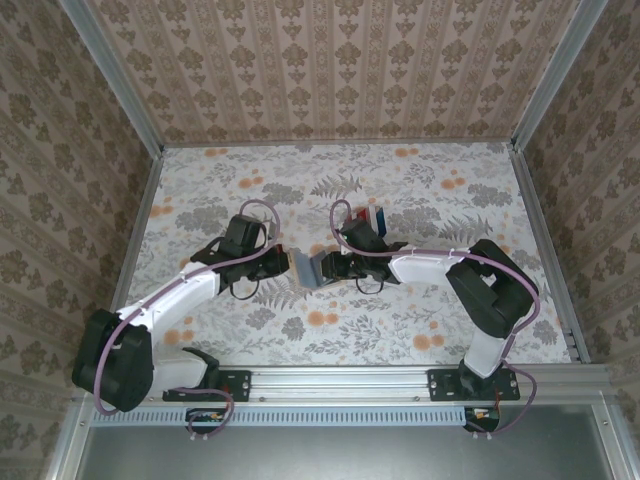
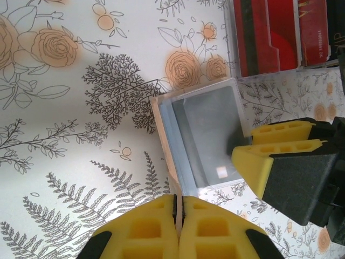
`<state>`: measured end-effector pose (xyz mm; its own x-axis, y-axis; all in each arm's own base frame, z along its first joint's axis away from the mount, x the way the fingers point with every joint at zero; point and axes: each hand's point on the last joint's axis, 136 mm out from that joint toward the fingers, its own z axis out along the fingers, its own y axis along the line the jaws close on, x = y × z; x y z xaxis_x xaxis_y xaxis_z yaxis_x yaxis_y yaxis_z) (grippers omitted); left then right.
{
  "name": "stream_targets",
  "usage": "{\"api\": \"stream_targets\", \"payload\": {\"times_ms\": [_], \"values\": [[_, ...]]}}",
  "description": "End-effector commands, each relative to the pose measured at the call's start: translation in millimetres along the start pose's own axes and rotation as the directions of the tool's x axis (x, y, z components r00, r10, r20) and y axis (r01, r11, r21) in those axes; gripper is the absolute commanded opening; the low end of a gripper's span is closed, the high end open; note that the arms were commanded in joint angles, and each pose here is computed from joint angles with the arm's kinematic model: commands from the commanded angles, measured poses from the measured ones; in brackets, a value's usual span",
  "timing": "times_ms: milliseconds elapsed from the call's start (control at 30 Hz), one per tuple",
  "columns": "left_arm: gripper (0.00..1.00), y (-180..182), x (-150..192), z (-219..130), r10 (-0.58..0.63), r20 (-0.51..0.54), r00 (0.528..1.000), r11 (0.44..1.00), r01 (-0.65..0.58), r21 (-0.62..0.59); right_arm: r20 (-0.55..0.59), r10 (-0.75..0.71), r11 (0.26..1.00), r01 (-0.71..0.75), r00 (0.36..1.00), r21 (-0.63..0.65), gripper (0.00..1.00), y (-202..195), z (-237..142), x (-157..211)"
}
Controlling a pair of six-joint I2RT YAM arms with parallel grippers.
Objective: Put the credit cards into the card holder
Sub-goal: Place the card holder at the center of the table.
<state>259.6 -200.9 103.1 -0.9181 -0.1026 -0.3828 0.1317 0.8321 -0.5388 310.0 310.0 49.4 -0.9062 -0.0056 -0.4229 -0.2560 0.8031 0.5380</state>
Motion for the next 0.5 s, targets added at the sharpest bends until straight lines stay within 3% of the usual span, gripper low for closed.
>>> {"api": "stream_targets", "payload": {"times_ms": [0, 200, 467], "values": [[0.0, 14.2, 4.7, 3.2, 0.007, -0.004, 1.0, 0.999, -0.007, -0.037, 0.015, -0.021, 0.999, 0.02, 1.0, 0.046, 0.22, -7.2, -11.1, -2.3], [0.01, 33.7, 9.1, 5.2, 0.004, 0.005, 1.0, 0.995, -0.003, -0.101, 0.006, -0.028, 0.997, 0.028, 1.0, 0.077, 0.06, -14.7, -11.2, 0.5], [0.04, 60.4, 20.7, 14.6, 0.005, -0.024, 1.0, 0.982, -0.01, -0.187, -0.014, -0.015, 0.992, 0.017, 1.0, 0.125, 0.08, -31.5, -13.8, 10.6]]}}
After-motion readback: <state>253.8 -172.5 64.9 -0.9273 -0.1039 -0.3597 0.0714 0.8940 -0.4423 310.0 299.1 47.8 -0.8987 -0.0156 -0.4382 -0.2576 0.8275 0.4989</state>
